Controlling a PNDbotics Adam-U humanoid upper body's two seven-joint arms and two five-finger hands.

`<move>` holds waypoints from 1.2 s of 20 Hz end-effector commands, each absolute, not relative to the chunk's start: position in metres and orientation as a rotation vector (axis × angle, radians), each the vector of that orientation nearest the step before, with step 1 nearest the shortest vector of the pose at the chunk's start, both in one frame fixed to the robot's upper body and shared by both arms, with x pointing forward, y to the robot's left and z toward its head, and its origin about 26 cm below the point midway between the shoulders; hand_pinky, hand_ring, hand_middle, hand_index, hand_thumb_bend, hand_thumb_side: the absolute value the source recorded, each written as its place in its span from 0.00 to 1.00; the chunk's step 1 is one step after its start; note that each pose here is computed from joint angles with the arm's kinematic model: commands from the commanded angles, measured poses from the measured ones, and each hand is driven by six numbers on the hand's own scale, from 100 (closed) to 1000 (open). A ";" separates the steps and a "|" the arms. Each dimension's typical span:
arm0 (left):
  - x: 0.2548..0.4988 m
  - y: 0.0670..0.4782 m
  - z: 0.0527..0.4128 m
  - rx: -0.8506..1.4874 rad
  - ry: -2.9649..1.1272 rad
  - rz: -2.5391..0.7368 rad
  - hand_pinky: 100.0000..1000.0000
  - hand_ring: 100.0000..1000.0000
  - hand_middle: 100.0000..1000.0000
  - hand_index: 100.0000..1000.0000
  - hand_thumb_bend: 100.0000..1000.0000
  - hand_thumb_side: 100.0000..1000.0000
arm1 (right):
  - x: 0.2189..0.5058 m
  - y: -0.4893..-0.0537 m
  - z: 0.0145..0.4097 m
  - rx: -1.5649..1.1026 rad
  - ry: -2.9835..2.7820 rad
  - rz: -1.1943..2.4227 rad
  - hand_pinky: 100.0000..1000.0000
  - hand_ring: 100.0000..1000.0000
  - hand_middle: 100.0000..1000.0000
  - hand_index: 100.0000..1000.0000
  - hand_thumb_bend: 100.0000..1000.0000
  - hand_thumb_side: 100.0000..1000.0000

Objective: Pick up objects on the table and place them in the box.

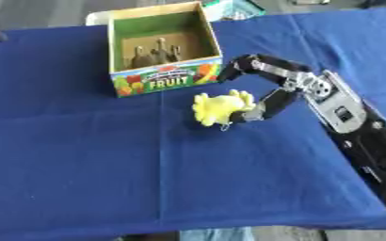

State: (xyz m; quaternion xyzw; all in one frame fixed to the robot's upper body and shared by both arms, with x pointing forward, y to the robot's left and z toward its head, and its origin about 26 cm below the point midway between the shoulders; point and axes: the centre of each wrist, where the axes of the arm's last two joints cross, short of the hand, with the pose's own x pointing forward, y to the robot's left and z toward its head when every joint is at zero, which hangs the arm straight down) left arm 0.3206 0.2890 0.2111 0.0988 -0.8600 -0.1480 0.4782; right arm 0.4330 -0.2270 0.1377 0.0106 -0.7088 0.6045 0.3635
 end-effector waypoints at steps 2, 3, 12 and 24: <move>0.316 0.292 0.219 0.250 -2.121 -0.350 0.75 0.50 0.54 0.73 0.00 0.56 | 0.437 -0.229 0.141 -0.011 -1.807 1.607 0.79 0.78 0.66 0.77 0.49 0.20; 0.316 0.292 0.219 0.249 -2.119 -0.347 0.75 0.50 0.54 0.73 0.00 0.56 | 0.438 -0.229 0.139 -0.013 -1.800 1.613 0.79 0.78 0.66 0.76 0.48 0.21; 0.315 0.290 0.217 0.241 -2.112 -0.348 0.76 0.50 0.54 0.73 0.00 0.57 | 0.439 -0.226 0.125 -0.057 -1.748 1.678 0.76 0.72 0.58 0.69 0.45 0.15; 0.316 0.290 0.215 0.240 -2.101 -0.353 0.76 0.50 0.54 0.73 0.00 0.57 | 0.440 -0.231 0.120 -0.180 -1.790 1.601 0.64 0.56 0.47 0.60 0.22 0.00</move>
